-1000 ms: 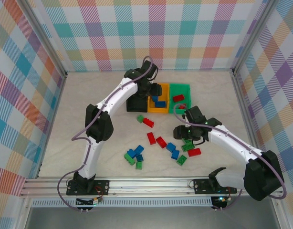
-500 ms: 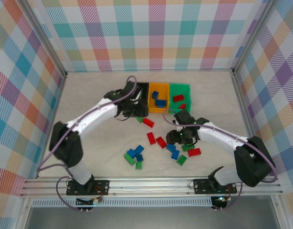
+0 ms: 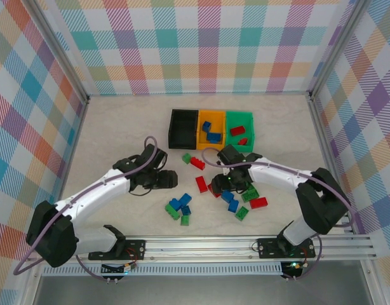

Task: Sort the legos into containers by color
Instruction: Pick up the lego from the center of the table.

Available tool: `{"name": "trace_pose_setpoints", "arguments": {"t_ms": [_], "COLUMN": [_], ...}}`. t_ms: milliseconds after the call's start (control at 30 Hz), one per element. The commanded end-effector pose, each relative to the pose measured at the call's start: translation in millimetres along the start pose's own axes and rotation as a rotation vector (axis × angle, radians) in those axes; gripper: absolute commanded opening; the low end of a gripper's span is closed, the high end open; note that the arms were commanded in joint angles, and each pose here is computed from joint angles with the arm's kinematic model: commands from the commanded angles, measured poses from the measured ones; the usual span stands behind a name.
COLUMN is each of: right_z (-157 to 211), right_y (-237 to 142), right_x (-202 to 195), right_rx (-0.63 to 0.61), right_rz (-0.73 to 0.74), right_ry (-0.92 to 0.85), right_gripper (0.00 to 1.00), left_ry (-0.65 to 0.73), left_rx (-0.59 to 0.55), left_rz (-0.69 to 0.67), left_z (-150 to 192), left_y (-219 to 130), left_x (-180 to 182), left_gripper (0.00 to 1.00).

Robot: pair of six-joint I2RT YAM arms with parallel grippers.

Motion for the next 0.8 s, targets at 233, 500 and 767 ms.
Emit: {"name": "trace_pose_setpoints", "arguments": {"t_ms": [233, 500, 767], "right_z": [-21, -14, -28], "right_y": [28, 28, 7], "right_x": [11, 10, 19], "right_rx": [0.063, 0.071, -0.006], "right_rz": [0.07, 0.068, 0.052], "right_ry": [-0.053, -0.047, -0.05], "right_gripper": [0.63, 0.36, 0.32], "left_ry": [-0.072, -0.099, -0.099], "left_rx": [-0.056, -0.051, -0.058], "left_rz": [-0.028, -0.064, -0.064], "left_z": [18, 23, 20], "left_y": [-17, -11, -11], "left_x": [17, 25, 23], "left_gripper": [0.7, 0.7, 0.7]}}
Point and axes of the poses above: each hand's point on the last joint's axis, 136 mm out from that joint toward the fingers, its own y axis out along the fingers, its own x axis along the line the jaws close on, z = x × y, the point moved 8 cm from there along -y, back along the fingers, and after that the axes turned 4 degrees about -y, right-handed, at the moved point
